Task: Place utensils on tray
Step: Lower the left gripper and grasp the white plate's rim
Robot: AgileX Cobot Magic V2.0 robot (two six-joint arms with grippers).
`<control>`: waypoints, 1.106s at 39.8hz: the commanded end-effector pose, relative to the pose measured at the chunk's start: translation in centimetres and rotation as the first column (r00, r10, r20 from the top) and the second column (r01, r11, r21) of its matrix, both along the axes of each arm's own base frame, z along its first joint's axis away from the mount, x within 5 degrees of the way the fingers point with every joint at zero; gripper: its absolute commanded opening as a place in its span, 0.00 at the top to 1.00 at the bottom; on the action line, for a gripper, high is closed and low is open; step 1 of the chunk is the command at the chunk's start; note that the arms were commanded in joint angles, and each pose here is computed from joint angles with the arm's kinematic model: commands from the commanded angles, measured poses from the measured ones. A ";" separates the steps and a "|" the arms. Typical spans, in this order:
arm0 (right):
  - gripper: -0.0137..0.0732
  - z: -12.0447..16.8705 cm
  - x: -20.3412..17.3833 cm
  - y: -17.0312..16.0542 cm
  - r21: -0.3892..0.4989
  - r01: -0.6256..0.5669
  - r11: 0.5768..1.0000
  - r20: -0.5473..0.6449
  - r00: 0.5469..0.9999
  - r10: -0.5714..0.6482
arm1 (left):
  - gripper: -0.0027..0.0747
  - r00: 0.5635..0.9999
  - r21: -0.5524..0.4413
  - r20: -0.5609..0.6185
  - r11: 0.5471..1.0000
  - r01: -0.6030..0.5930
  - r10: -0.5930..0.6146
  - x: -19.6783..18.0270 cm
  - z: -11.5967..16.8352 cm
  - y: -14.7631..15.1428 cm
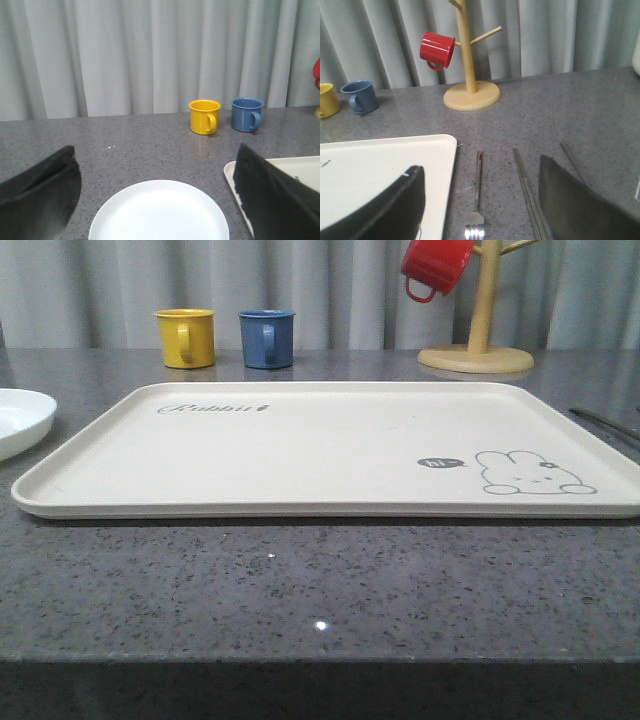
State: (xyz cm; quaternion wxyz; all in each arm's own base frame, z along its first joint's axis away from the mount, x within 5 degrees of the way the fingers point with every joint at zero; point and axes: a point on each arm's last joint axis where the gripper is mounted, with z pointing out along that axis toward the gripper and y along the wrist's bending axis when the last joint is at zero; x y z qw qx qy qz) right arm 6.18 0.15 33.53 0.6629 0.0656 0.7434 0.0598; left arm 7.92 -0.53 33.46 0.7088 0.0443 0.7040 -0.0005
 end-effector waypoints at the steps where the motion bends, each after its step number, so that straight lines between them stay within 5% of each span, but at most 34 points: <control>1: 0.22 1.6 0.1 -0.1 -0.016 0.018 1.000 0.086 0.996 -0.016 | 0.17 0.995 -0.012 0.098 1.000 -0.006 0.007 0.0 1.8 0.1; 7: 0.22 1.6 0.1 -0.1 -0.016 0.018 1.000 0.086 0.996 -0.016 | 0.17 0.999 -0.010 0.053 1.000 -0.006 0.007 1.0 1.7 0.0; 12: 0.22 1.6 0.1 -0.1 -0.016 0.018 1.000 0.086 0.996 -0.016 | 0.17 0.994 0.004 -0.106 1.000 0.003 -0.002 3.8 2.3 -0.2; 20: 0.22 1.6 0.1 -0.1 -0.016 0.018 1.000 0.086 0.996 -0.016 | 0.17 0.903 0.090 -0.426 0.991 0.103 -0.055 9.6 3.3 -1.3; 28: 0.22 1.6 0.1 -0.1 -0.016 0.018 1.000 0.086 0.996 -0.016 | 0.17 0.697 0.140 -0.702 0.932 0.335 -0.145 15.0 1.7 -5.0; 36: 0.22 1.6 0.1 -0.1 -0.016 0.018 1.000 0.086 0.996 -0.016 | 0.17 0.424 0.137 -0.903 0.888 0.439 -0.070 19.2 -1.8 -7.0; 40: 0.22 1.6 0.1 -0.1 -0.016 0.018 1.000 0.086 0.996 -0.016 | 0.28 0.309 0.143 -0.951 0.876 0.461 -0.007 20.5 -3.3 -7.1; 44: 0.22 1.6 0.1 -0.1 -0.016 0.018 1.000 0.086 0.996 -0.016 | 0.41 0.261 0.140 -0.965 0.872 0.470 0.015 21.4 -4.6 -7.2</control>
